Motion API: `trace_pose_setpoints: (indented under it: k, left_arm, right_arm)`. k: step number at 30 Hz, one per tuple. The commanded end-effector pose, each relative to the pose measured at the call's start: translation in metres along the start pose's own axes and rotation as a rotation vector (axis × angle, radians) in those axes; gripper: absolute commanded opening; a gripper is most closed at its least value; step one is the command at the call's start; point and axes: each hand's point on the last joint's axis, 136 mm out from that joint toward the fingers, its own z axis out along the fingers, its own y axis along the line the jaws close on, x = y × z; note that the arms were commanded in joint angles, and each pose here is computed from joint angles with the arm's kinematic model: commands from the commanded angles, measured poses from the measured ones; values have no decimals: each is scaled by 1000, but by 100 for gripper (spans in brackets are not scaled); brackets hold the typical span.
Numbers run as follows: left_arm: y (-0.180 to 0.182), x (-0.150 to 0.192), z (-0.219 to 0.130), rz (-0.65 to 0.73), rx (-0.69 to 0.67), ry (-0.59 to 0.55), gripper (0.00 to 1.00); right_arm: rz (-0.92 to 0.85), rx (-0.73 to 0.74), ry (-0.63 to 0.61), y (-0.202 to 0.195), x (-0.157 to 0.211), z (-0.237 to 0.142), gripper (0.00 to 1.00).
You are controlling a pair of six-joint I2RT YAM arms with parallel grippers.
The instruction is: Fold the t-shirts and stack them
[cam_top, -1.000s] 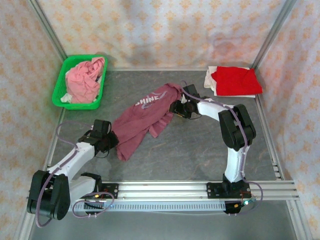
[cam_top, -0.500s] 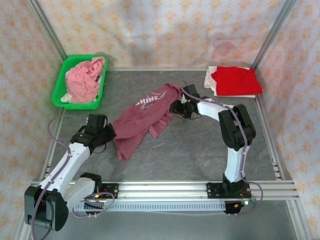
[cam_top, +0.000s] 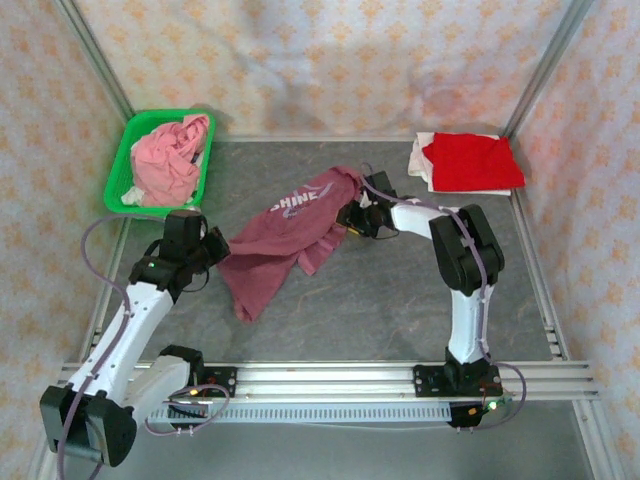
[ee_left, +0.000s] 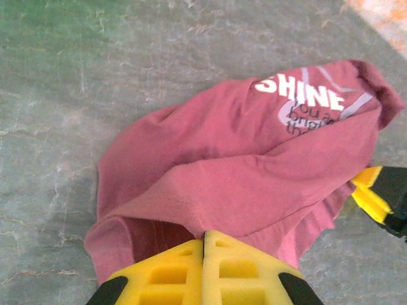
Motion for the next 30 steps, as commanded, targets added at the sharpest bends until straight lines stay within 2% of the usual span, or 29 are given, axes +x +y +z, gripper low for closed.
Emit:
trace_pose_setpoints:
  k: [1,5,10,18,21,26,30]
  left_arm:
    - [-7,-19,-17,11,13,-68,0]
    - [-13,-39,-30,21,18,-155,0]
    - [-28,-70,-52,48,37,-263,0]
    - [-47,-118,-103,145,20,-442,0]
    - [-49,-132,-126,172,0,-504,0]
    - [-55,-152,-172,207,-10,-629,0]
    - [-62,-160,-192,207,10,-671,0]
  right_arm:
    - [11,-71,-14,17,-9,10,24]
    - [-3,-67,-55,21,-16,1,0]
    - [-54,-49,-132,29,-30,-32,0]
    - [-143,-13,-325,40,-44,-128,0]
    - [-195,32,-383,43,-42,-169,0]
    - [-314,110,-542,59,-35,-260,0]
    - [-350,138,-679,63,-21,-323,0]
